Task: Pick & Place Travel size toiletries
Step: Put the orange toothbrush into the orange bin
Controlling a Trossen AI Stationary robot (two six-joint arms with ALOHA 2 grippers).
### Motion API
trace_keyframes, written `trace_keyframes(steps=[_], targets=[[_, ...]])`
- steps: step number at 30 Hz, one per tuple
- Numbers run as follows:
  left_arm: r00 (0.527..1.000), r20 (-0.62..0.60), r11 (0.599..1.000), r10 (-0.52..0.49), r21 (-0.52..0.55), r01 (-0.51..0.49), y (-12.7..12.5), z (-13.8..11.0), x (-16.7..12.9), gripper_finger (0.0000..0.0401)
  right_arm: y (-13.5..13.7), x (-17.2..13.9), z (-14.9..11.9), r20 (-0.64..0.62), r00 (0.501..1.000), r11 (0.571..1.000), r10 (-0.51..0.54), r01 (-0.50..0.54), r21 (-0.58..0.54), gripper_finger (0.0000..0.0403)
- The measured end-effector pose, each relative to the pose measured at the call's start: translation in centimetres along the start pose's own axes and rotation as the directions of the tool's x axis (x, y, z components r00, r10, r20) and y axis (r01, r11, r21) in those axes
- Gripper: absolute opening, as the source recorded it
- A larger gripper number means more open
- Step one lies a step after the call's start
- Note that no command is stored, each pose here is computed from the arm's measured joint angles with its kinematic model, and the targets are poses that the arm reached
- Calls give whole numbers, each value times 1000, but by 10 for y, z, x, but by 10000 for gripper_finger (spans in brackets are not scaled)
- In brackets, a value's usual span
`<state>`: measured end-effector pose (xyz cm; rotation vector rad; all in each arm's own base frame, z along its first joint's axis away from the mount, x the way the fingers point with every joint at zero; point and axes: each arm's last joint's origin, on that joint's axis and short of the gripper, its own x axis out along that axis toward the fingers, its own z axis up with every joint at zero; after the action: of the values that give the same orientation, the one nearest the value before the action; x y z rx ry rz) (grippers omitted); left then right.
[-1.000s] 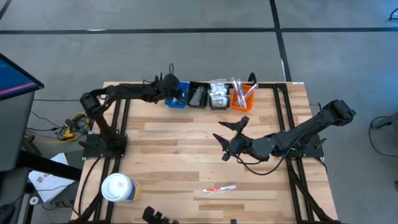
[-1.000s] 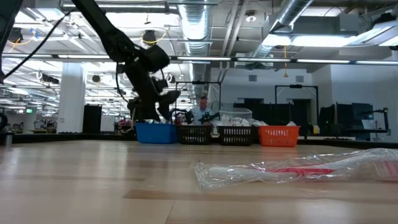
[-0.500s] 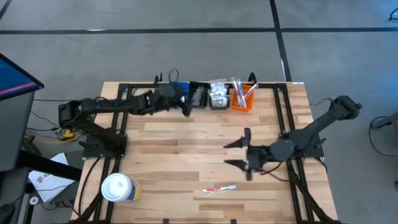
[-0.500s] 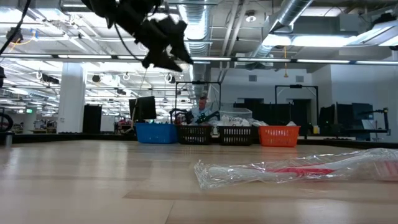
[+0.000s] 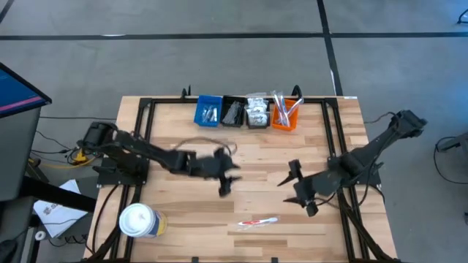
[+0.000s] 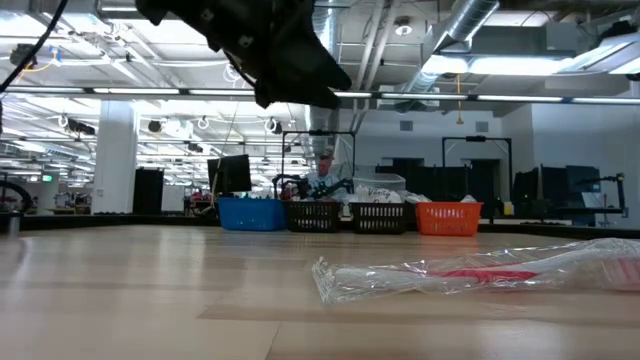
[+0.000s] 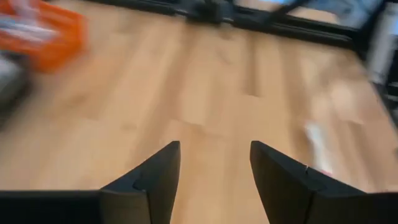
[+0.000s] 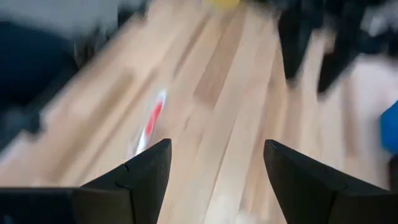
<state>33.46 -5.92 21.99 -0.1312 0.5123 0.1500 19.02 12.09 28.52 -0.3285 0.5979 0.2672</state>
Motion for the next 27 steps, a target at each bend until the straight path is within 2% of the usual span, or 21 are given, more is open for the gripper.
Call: trace_keyframes(steps=[3,6,10,13,17,20,23,27], targets=[[995,8,995,-100,3,100,-29,-16,12,182,14,16,-13,-153,988,999,20,-25,-34,249],[976,2,976,-217,20,217,-57,-28,31,176,26,32,-22,-254,967,998,25,-41,-57,249],[969,-56,967,-240,72,243,-88,-29,63,168,31,46,-28,-309,951,1000,-7,3,-12,249],[963,-171,961,-207,147,233,-102,-29,86,166,27,49,-30,-330,944,998,-29,45,41,249],[942,-302,959,-150,187,213,-111,-28,104,172,18,40,-29,-316,944,989,-91,122,82,249],[923,-339,949,-183,183,256,-119,-27,109,181,12,25,-32,-277,941,969,-197,230,93,249],[920,-317,939,-231,175,296,-129,-21,105,191,4,10,-44,-229,919,928,-320,353,121,249],[899,-361,942,-248,127,311,-130,-29,107,207,-5,-7,-61,-162,904,884,-396,423,197,249]])
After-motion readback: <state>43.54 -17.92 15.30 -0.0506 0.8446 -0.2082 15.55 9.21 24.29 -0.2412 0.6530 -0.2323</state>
